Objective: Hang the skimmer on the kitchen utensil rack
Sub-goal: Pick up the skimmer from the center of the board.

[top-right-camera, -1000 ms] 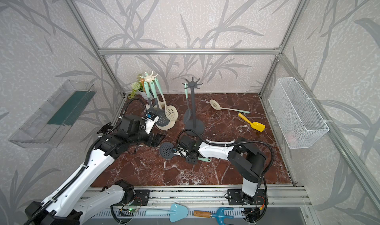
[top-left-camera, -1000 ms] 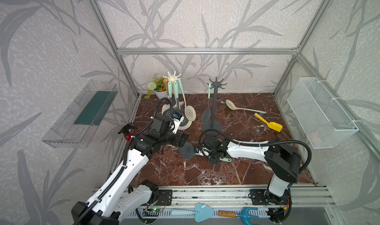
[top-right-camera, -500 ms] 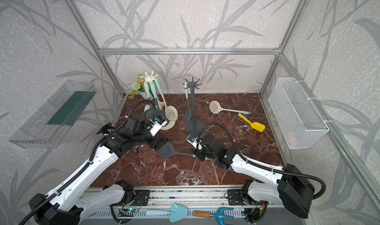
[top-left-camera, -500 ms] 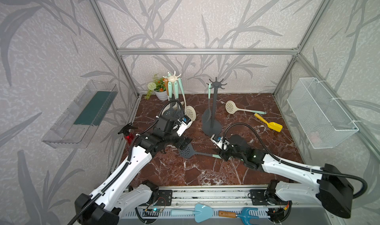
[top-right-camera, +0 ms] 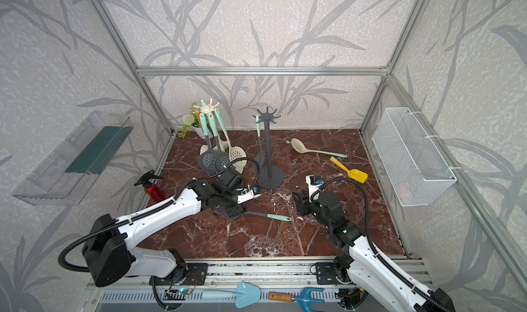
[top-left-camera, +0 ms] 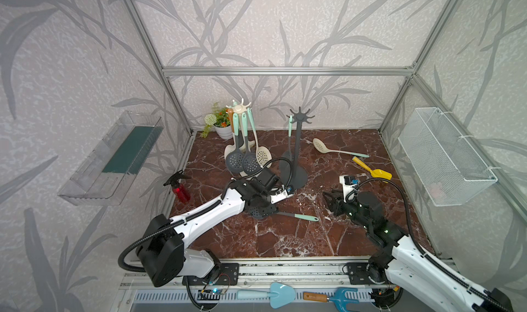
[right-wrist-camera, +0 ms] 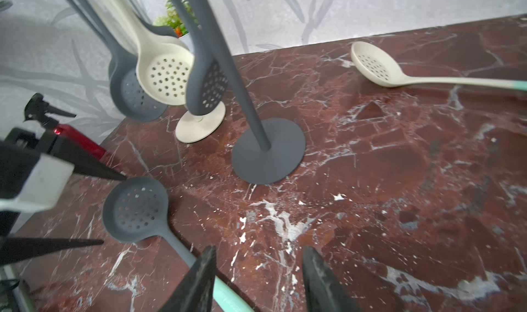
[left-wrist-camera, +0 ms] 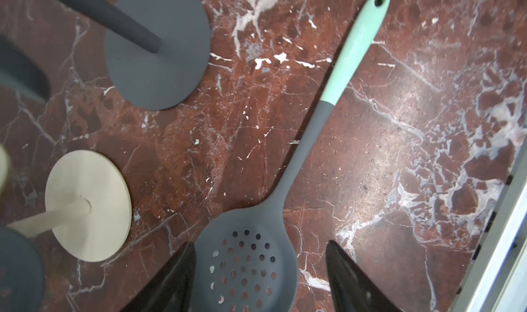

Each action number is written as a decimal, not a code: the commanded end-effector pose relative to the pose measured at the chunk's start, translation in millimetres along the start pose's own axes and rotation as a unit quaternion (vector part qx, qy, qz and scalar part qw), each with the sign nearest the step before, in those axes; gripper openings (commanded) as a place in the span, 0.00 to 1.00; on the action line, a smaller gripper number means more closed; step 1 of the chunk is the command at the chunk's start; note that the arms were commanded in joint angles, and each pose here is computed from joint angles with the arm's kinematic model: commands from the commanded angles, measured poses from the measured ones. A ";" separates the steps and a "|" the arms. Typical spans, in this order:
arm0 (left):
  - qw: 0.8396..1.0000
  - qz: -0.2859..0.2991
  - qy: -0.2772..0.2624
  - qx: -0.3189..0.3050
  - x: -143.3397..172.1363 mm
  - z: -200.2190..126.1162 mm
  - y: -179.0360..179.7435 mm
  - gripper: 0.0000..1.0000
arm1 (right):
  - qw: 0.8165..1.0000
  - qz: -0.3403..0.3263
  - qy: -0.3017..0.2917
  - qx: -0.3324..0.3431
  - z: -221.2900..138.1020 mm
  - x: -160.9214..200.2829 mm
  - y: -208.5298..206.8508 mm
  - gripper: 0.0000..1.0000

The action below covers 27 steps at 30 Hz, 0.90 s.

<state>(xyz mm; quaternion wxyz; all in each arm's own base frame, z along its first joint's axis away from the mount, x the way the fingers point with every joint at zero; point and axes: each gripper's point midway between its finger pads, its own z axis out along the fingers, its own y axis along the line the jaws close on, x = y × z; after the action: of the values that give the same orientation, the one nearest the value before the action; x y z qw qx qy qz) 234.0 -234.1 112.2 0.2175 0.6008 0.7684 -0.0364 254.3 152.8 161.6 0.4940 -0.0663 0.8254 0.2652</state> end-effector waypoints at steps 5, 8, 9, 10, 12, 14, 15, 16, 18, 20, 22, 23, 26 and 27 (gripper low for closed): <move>0.994 0.055 0.091 0.000 2.9 29.1 -11.0 0.63 | 0.997 0.070 0.017 -0.016 -6.1 8.2 -8.9 0.50; 0.992 0.063 0.113 0.006 2.7 42.5 -16.8 0.60 | 0.997 0.066 0.011 -0.030 -8.7 4.6 -3.7 0.49; 0.991 0.062 0.117 0.009 1.7 46.3 -18.1 0.57 | 0.997 0.064 0.008 -0.034 -10.1 3.2 -2.3 0.50; 0.991 0.058 0.119 0.011 1.4 49.1 -18.3 0.55 | 0.997 0.063 0.005 -0.033 -11.4 1.7 -2.0 0.50; 0.991 0.056 0.122 0.018 2.0 54.9 -21.4 0.53 | 0.998 0.058 0.000 -0.029 -14.7 -1.8 -2.4 0.50; 0.990 0.055 0.128 0.023 5.4 60.2 -23.6 0.53 | 0.998 0.053 -0.004 -0.028 -17.9 -5.3 -1.8 0.50; 0.989 0.056 0.134 0.027 8.1 63.7 -25.1 0.53 | 0.998 0.051 -0.005 -0.027 -19.4 -6.9 -1.5 0.50; 0.988 0.055 0.139 0.029 10.2 66.5 -26.3 0.53 | 0.998 0.049 -0.007 -0.027 -20.8 -8.6 -0.9 0.49; 0.987 0.055 0.147 0.032 13.3 73.0 -27.5 0.53 | 0.999 0.046 -0.010 -0.027 -23.7 -11.5 0.1 0.50; 0.987 0.052 0.149 0.030 12.9 79.3 -26.6 0.53 | 0.998 0.045 -0.015 -0.031 -25.9 -14.4 2.1 0.50; 0.986 0.051 0.153 0.031 12.3 84.7 -26.2 0.52 | 0.998 0.043 -0.019 -0.036 -27.9 -17.0 4.5 0.50; 0.986 0.050 0.155 0.031 12.2 87.2 -26.0 0.51 | 0.998 0.041 -0.020 -0.040 -28.7 -18.0 6.1 0.50; 0.985 0.050 0.163 0.033 15.3 94.5 -26.0 0.46 | 0.998 0.036 -0.019 -0.042 -31.7 -21.3 8.7 0.50; 0.984 0.049 0.166 0.035 16.6 96.1 -26.7 0.44 | 0.998 0.035 -0.019 -0.042 -32.5 -22.4 9.2 0.50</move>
<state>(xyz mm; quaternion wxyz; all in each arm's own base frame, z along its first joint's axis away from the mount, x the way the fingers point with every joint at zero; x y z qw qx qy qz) 232.2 -256.1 18.3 0.0755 0.6421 0.7617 0.0437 237.7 139.7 176.4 0.4831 -0.0398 0.8164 0.3139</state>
